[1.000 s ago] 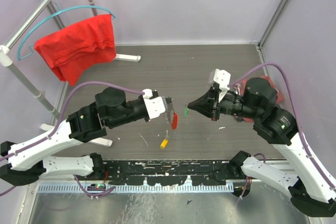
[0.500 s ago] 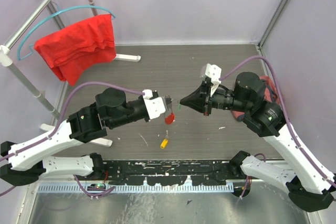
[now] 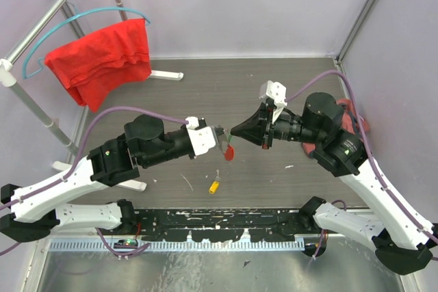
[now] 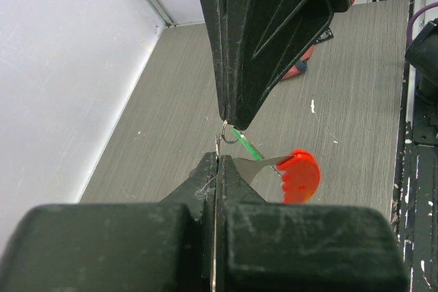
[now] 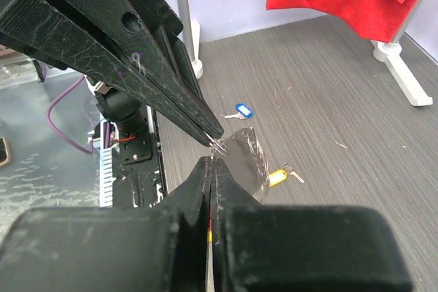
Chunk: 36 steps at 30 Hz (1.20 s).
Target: Put the keys on the keyring
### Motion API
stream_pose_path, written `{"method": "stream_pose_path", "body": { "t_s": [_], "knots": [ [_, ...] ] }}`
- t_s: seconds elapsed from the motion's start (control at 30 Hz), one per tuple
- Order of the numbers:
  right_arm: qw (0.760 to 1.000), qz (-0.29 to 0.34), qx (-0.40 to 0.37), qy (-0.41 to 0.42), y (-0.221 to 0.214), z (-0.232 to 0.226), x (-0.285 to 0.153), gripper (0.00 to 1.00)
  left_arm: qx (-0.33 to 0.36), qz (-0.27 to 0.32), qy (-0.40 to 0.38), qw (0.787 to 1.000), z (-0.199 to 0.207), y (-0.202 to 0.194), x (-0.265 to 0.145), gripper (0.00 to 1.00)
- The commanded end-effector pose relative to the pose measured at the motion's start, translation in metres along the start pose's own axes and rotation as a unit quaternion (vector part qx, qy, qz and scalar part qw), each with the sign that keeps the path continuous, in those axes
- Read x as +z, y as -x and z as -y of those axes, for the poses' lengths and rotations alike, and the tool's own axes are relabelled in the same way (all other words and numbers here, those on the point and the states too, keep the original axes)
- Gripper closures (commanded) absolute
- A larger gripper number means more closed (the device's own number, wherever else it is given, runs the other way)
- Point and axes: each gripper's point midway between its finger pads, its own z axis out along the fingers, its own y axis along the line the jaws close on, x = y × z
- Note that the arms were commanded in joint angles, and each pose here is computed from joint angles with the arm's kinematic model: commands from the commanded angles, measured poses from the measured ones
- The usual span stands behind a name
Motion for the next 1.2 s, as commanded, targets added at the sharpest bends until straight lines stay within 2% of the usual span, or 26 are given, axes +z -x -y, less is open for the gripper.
{"method": "stream_pose_path", "body": {
  "t_s": [0.0,0.5,1.17],
  "knots": [
    [0.999,0.032,-0.016,0.014,0.018,-0.004,0.003,0.99,-0.002,0.025,0.013,1.000,-0.005,0.012,-0.001,1.00],
    [0.999,0.035,-0.017,0.023,0.019,-0.004,0.006,0.99,-0.001,0.021,0.014,1.000,-0.004,0.009,0.002,1.00],
    [0.999,0.014,-0.008,-0.041,0.004,0.018,0.005,0.99,0.001,0.023,0.018,1.000,-0.005,0.009,0.001,1.00]
  ]
}}
